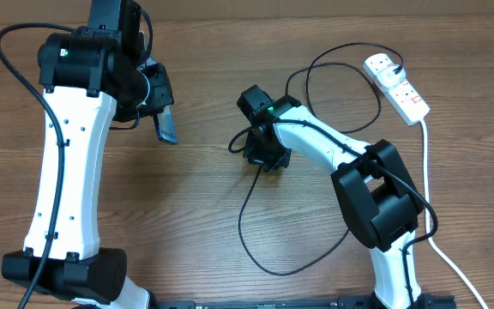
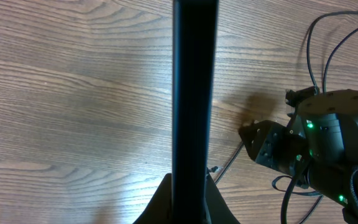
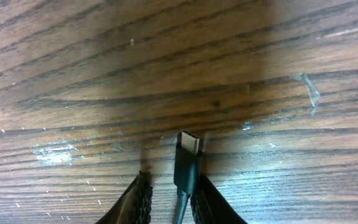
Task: Plug charger to phone and switch on socket
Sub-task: 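Lift the plug with the right gripper toward the phone's bottom edge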
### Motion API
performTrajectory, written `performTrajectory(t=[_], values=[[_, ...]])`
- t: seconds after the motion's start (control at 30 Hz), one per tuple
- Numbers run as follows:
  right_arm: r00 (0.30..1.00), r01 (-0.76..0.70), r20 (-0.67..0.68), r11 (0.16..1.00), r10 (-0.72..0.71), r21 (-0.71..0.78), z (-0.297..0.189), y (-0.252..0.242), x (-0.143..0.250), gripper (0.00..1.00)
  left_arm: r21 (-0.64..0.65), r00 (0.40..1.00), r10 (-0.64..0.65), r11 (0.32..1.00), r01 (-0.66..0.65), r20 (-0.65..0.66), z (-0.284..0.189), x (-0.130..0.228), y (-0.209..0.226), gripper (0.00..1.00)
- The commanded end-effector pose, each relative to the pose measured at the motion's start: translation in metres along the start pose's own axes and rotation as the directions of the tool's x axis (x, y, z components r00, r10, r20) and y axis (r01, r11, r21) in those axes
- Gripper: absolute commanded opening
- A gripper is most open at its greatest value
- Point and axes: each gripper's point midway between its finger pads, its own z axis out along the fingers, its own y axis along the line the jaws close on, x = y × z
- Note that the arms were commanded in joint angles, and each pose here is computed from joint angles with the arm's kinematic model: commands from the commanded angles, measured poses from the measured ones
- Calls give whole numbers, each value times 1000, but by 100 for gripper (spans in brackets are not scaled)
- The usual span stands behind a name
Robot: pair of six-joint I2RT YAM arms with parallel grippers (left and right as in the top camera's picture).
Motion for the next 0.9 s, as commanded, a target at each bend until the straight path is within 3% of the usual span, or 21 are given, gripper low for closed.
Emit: performTrajectory(t=[0.0, 0.23, 0.4, 0.67, 0.87], values=[[1000, -22, -9, 1000, 22, 8, 4, -5, 1, 20, 15, 1000, 11, 1000, -11, 7, -2, 1, -5, 4], [999, -33, -8, 999, 33, 8, 4, -5, 1, 15, 15, 1000, 11, 1000, -11, 7, -2, 1, -5, 4], [999, -34, -10, 999, 34, 7, 4, -5, 1, 4, 15, 1000, 11, 1000, -11, 7, -2, 1, -5, 4], [998, -31, -53, 997, 27, -74, -10, 11, 2, 4, 22, 1000, 12, 1000, -12, 22, -2, -3, -7, 4], [980, 174, -32, 919, -197, -354, -83, 58, 15, 4, 191, 989, 25, 980, -53, 145, -9, -36, -39, 4]])
